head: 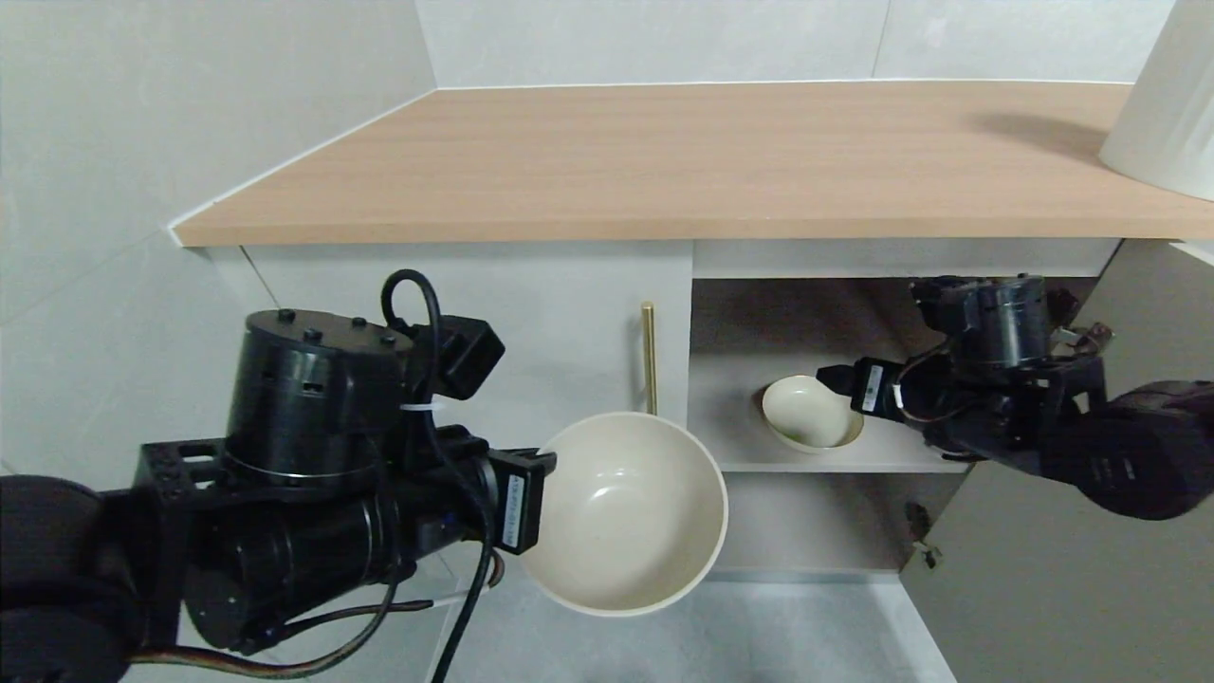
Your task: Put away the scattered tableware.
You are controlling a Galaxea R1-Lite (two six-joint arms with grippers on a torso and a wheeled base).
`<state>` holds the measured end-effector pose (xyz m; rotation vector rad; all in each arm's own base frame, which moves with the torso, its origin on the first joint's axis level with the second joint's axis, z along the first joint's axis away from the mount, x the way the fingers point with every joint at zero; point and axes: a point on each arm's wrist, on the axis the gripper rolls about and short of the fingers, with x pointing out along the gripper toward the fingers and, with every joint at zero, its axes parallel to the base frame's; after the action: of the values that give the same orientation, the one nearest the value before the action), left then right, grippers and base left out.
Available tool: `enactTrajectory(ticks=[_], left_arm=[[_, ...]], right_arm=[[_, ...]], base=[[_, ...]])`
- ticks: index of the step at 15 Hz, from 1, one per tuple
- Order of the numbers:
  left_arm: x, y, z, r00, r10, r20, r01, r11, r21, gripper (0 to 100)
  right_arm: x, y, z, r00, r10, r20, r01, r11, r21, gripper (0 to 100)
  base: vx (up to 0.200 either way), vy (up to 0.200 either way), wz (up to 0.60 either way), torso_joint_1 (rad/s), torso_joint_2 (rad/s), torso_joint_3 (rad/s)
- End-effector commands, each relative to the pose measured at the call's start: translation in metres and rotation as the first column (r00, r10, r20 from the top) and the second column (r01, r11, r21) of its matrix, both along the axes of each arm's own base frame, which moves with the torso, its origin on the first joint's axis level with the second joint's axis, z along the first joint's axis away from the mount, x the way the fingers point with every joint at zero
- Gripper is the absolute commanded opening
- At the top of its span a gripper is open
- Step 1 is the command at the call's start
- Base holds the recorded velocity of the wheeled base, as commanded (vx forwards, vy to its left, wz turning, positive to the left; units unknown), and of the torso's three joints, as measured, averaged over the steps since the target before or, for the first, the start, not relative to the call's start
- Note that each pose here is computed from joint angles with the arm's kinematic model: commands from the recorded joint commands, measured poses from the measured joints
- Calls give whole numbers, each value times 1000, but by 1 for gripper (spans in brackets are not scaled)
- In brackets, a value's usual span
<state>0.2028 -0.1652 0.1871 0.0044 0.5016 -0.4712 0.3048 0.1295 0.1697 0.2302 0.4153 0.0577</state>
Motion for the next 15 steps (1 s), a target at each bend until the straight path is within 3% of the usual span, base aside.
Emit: enactTrajectory(ticks=[1,3,4,6,9,12,15], left_arm=[[13,-27,-7,999,-45,30,44,999,25,0],[18,-41,-16,996,-74,48,71,996,60,0],[23,-46,-26,995,-86,48,81,992,96,0],[25,-60,-47,994,-43,98,29,989,146,0],[23,-74,-51,984,23,179,-48,989,139,0],[18,-77,-47,978,47,203,-76,987,140,0],[11,-76,-33,967,70,244,-97,990,100,0]], right_arm=[[-79,3,63,984,174,40,-174,985,7,100],[-108,1,77,960,282,-1,-282,959,21,100],[-118,-1,81,945,326,-5,-325,945,34,100],[-129,5,80,918,394,-42,-393,919,37,100],[-131,23,62,887,448,-114,-450,893,14,100],[-125,34,44,876,448,-179,-457,889,-13,100],[-111,46,23,888,390,-245,-417,906,-69,100]], base=[[0,0,0,0,0,0],[0,0,0,0,0,0],[0,0,0,0,0,0],[0,0,0,0,0,0],[0,0,0,0,0,0],[0,0,0,0,0,0],[0,0,0,0,0,0]])
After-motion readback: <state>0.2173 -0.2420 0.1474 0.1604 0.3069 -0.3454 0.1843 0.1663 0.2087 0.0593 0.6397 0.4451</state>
